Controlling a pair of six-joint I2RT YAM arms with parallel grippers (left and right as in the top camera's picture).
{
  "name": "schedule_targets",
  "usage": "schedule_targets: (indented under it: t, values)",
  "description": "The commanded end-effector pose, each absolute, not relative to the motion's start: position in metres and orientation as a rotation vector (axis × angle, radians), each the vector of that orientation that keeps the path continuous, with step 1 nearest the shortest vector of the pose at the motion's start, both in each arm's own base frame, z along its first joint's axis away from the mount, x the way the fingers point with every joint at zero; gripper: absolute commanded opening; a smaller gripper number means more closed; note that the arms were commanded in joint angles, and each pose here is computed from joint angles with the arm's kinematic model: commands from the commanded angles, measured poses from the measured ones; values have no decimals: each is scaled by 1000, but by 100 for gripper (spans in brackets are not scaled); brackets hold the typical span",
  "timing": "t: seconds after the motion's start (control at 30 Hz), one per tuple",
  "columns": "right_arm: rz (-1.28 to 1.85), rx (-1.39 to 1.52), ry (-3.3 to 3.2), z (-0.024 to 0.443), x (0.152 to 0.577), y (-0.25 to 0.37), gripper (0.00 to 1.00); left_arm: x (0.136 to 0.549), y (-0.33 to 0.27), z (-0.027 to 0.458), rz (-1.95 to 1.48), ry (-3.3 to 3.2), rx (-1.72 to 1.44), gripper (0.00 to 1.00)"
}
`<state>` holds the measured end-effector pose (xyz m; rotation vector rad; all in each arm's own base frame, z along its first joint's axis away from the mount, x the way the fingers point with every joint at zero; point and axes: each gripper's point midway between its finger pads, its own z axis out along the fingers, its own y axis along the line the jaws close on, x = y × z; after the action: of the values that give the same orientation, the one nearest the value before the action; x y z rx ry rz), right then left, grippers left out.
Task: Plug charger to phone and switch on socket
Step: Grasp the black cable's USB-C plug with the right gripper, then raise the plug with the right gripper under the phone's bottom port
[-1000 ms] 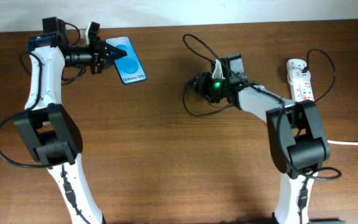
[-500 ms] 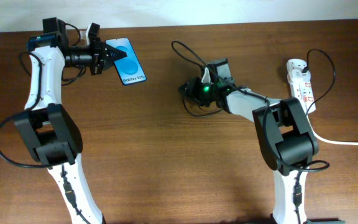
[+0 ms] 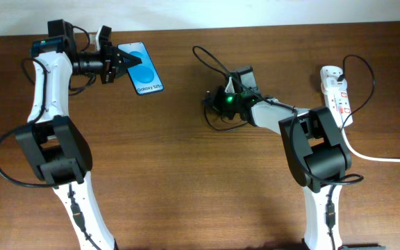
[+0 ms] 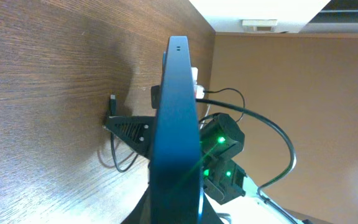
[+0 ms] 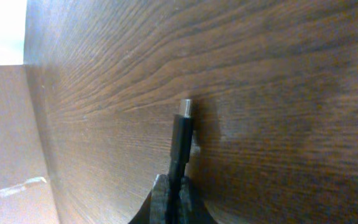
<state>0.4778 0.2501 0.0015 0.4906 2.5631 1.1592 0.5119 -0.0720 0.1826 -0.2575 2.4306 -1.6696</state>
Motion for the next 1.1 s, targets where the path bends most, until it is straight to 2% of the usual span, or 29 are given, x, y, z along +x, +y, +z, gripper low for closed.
schedule_targets:
  t: [0.0, 0.1, 0.27, 0.37, 0.57, 0.73, 0.87, 0.97, 1.07]
  values:
    - [1174, 480, 2608, -19, 471, 237, 4, 512, -73, 195, -1691, 2392, -211, 0]
    - [1285, 256, 2512, 22, 478, 230, 4, 512, -73, 195, -1691, 2391, -210, 0]
    - [1324, -178, 2297, 143, 460, 212, 4, 511, -76, 195, -1693, 2394, -203, 0]
    - [1235, -340, 2231, 211, 423, 198, 4, 509, -91, 195, -1700, 2398, -140, 0]
    - [1224, -420, 2244, 265, 353, 179, 4, 500, -128, 203, -1762, 2365, 27, 0]
    - [1427, -458, 2247, 250, 320, 190, 4, 487, -162, 222, -1883, 2244, 224, 0]
    - [1552, -224, 2267, 200, 324, 196, 4, 485, -168, 235, -1953, 2156, 279, 0]
    - [1609, -211, 2202, 193, 321, 214, 4, 485, -172, 247, -1997, 2066, 349, 0]
    - [1536, -132, 2222, 188, 327, 239, 4, 481, -181, 250, -2049, 2069, 343, 0]
